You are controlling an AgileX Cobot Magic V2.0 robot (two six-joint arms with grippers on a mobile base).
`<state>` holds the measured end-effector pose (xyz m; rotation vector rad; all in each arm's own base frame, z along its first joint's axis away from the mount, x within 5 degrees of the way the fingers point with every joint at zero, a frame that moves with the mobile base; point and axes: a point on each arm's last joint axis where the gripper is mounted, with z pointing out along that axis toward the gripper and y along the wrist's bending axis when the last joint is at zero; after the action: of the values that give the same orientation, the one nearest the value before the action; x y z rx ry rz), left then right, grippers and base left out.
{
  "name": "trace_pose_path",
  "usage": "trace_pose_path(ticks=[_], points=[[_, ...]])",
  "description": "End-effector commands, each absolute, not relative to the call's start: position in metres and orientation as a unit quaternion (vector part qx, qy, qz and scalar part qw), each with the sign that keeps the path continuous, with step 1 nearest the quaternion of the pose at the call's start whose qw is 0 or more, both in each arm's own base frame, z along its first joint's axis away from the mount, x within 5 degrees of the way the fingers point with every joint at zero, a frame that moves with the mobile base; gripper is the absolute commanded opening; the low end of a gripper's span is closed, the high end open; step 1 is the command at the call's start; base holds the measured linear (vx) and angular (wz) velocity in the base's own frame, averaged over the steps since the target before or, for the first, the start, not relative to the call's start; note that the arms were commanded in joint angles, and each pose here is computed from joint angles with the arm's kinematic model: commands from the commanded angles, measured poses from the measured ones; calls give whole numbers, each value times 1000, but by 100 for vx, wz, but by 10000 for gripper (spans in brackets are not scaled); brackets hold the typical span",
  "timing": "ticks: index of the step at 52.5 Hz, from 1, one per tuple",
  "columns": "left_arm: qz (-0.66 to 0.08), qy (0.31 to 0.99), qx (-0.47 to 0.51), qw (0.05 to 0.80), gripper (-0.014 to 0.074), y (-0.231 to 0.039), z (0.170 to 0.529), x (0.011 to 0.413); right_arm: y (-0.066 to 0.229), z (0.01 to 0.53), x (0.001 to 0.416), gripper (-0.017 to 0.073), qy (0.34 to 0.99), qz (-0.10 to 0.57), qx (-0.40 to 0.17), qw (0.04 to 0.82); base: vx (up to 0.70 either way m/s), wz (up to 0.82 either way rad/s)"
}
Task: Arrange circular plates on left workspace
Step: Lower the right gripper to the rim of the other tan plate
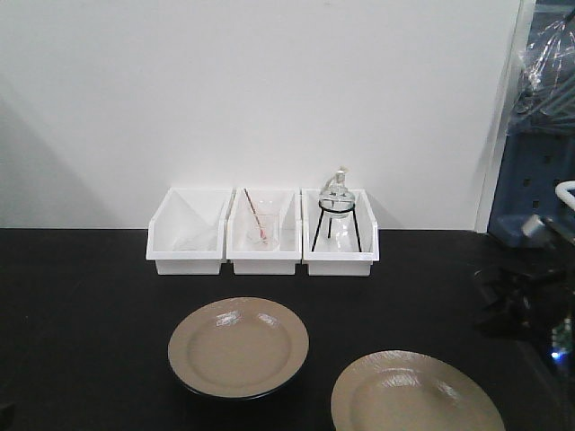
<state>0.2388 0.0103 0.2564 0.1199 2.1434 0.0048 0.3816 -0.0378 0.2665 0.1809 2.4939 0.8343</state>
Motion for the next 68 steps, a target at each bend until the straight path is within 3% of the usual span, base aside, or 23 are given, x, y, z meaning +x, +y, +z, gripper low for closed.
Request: trace_pose_path(ticks=[1,10,23,28,36,43,47,58,63,68], points=[[21,854,29,520,-5,15,276,240,-74,278,378,-1,888,345,94,289,0,0],[21,854,29,520,-5,15,276,240,-110,239,366,-1,891,347,144,256,0,0],[20,854,29,519,-5,15,276,240,-107,196,364,74,894,394,114,181,0,0],[20,854,29,519,-5,15,276,240,-106,186,364,173,892,408,114,158,0,0],[20,854,30,519,-5,15,276,240,-105,175,364,433,890,420,113,139,0,0],[20,854,30,519,-5,15,276,240,-93,174,370,607,894,413,103,140,0,0],[20,855,29,518,-5,15,275,240,-81,173,375,643,897,407,94,142,0,0],[19,855,30,517,-5,15,275,240,-46,172,388,575,902,398,79,150,0,0],[19,855,30,517,-5,14,275,240,-39,171,392,431,904,388,89,153,0,0],[18,856,31,516,-5,14,274,240,-38,170,394,195,905,384,103,154,0,0]])
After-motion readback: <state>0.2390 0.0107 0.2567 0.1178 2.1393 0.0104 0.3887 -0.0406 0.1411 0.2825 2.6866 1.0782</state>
